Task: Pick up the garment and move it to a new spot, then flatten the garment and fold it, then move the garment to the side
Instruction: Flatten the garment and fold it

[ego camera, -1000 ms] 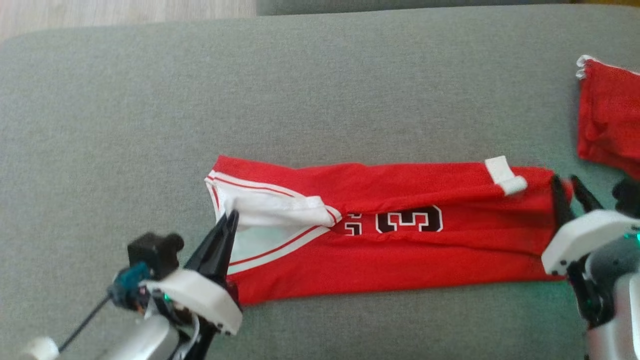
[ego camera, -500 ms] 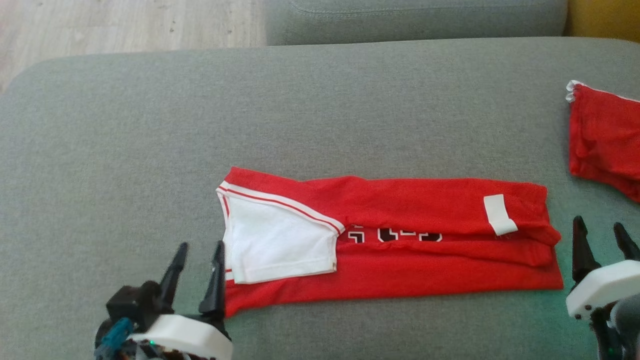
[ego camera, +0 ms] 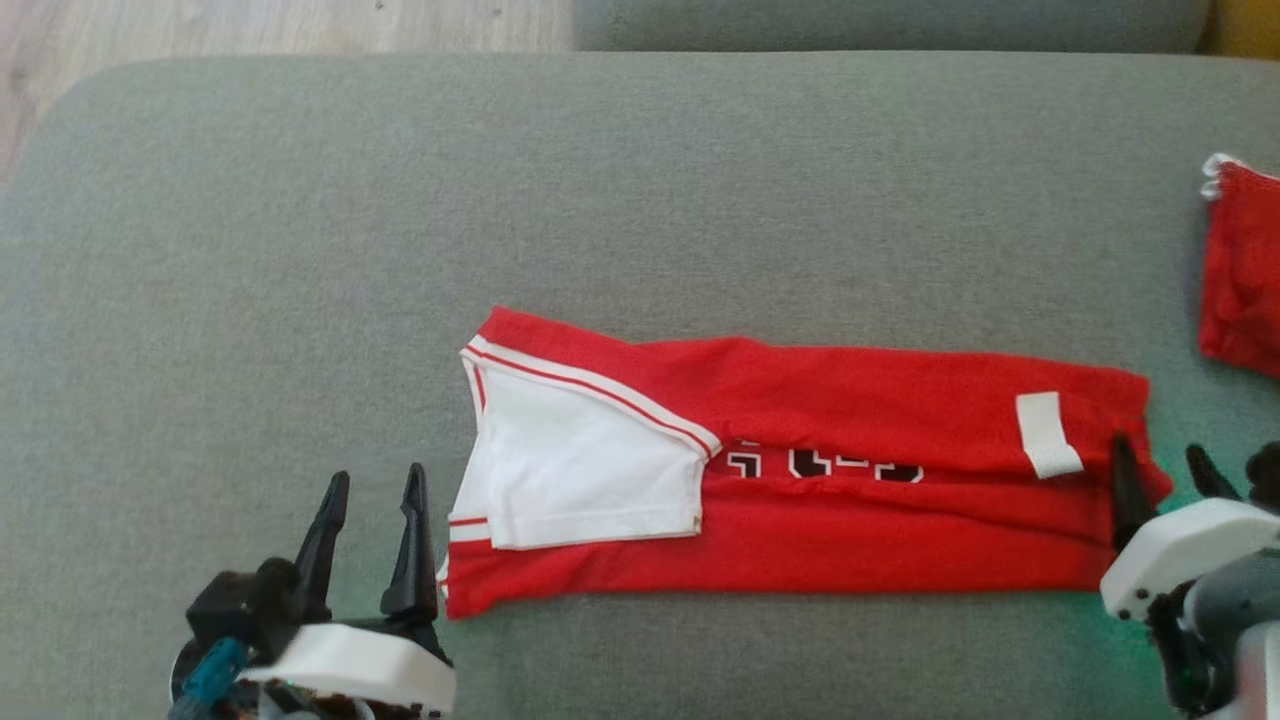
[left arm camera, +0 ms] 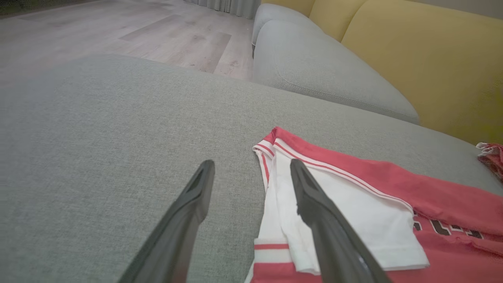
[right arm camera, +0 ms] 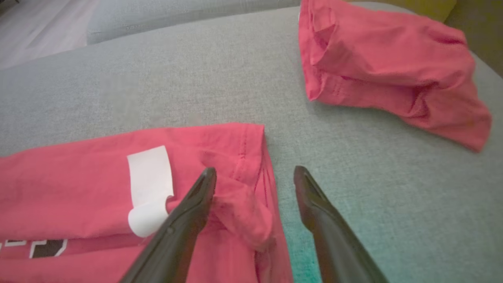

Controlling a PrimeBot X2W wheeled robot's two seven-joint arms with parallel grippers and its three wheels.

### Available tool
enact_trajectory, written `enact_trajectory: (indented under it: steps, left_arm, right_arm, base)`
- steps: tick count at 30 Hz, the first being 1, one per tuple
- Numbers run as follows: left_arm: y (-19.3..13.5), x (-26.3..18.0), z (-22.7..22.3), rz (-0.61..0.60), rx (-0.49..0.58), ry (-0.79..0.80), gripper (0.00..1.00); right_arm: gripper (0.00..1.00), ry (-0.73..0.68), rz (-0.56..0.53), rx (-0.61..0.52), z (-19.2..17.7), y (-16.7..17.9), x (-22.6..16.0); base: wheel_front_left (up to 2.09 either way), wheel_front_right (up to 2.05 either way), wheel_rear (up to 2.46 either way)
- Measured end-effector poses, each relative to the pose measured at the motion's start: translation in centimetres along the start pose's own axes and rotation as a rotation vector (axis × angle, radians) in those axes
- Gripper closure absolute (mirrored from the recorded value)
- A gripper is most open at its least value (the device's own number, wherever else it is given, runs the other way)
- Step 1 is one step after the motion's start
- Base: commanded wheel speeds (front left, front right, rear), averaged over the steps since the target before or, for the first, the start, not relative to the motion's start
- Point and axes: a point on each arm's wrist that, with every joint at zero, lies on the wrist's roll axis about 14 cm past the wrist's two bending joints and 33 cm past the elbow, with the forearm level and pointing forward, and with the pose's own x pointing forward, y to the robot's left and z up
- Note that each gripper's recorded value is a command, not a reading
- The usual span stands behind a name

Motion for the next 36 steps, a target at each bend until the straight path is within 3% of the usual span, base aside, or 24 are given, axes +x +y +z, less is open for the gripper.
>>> enact_trajectory:
  steps: [6,11,13,15,16,21,25,29,36]
  left_arm:
    - [0.5,0.0,0.1,0.021,0.005,-0.006,0.0]
    - [0.4,0.3,0.5,0.021,0.008,-0.02,0.0]
    - [0.2,0.5,0.6,0.013,0.007,-0.022,0.0]
    - [0.1,0.7,0.6,0.007,0.008,-0.02,0.0]
    - [0.0,0.7,0.6,0.006,0.01,-0.019,0.0]
    - [-0.6,1.3,0.6,-0.014,0.019,-0.015,0.0]
    - [-1.3,1.6,0.6,-0.039,0.03,-0.015,0.0]
    - [-2.2,1.8,0.7,-0.069,0.036,-0.017,0.0]
    - [-2.9,1.5,0.8,-0.093,0.043,-0.02,0.0]
  right_arm:
    - [0.0,0.105,-0.005,-0.003,-3.6,0.0,0.7]
    - [0.0,0.106,0.011,0.002,-4.4,0.5,0.8]
    - [0.65,0.11,0.015,-0.001,-4.8,0.6,0.8]
    - [0.95,0.108,0.024,-0.004,-4.8,0.9,0.8]
    - [1.0,0.1,0.026,-0.002,-4.6,0.9,1.0]
    - [1.0,0.068,0.006,0.015,-4.0,0.4,1.0]
    - [1.0,0.033,-0.063,0.031,-3.0,-2.0,0.3]
    - [1.0,-0.074,-0.16,0.018,0.8,-5.3,-1.2]
    - [1.0,-0.137,-0.156,0.004,3.4,-5.3,-3.1]
  base:
    - [0.0,0.0,0.0]
    - [0.0,0.0,0.0]
    - [0.0,0.0,0.0]
    - [0.0,0.0,0.0]
    - [0.0,0.0,0.0]
    - [0.0,0.0,0.0]
    - [0.0,0.0,0.0]
    - [0.0,0.0,0.0]
    - [0.0,0.0,0.0]
